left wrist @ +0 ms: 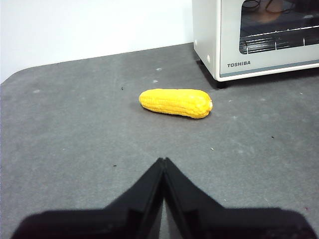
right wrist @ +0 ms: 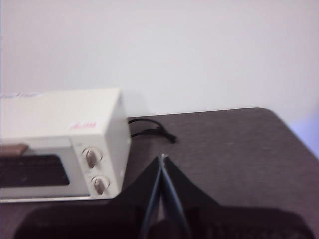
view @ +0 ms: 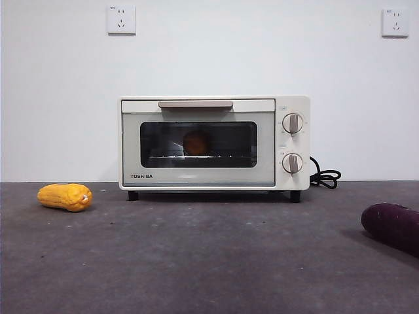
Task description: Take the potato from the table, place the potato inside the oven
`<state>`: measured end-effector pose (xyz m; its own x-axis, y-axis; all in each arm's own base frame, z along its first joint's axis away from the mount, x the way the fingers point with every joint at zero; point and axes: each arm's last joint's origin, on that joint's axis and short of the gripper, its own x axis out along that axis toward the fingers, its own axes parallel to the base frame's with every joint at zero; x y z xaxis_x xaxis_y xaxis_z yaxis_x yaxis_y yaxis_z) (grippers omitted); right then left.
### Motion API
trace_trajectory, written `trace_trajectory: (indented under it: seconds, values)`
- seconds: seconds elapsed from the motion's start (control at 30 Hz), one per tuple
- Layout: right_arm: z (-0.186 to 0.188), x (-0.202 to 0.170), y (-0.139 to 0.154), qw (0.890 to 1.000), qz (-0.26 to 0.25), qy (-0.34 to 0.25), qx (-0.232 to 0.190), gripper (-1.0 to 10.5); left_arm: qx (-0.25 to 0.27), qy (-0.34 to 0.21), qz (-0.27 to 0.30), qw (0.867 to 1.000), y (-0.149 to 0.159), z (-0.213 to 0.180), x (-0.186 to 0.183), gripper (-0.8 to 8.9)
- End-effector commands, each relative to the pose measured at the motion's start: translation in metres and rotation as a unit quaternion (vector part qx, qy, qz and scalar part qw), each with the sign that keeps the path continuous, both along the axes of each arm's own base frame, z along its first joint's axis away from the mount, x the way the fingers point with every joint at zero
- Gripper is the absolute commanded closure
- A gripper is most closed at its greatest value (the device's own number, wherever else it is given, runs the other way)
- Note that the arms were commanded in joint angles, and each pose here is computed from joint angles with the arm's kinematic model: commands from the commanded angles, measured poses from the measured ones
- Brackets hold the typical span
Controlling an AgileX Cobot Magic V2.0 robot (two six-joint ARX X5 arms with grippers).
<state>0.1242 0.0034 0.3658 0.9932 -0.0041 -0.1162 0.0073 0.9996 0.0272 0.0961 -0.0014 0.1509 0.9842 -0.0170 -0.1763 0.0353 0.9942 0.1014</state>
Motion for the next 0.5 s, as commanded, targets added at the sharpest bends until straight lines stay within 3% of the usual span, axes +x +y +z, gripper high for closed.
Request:
trace_trajectory:
  seconds: [0.03,0.2,0.5]
  values:
    - [-0.034,-0.005,-0.005,0.999,-0.011,-0.039,-0.004,9.5,-0.003,-0.001,0.001,1.000,0.000,-0.002,0.001,8.17]
    - [-0.082,-0.014,-0.009,0.997,-0.028,-0.072,-0.008,9.5,-0.003,-0.001,0.001,1.000,0.000,-0.002,0.001,8.17]
    - [-0.155,-0.023,-0.008,0.998,-0.022,-0.037,-0.043,9.5,-0.003,-0.001,0.001,1.000,0.000,-0.002,0.001,8.17]
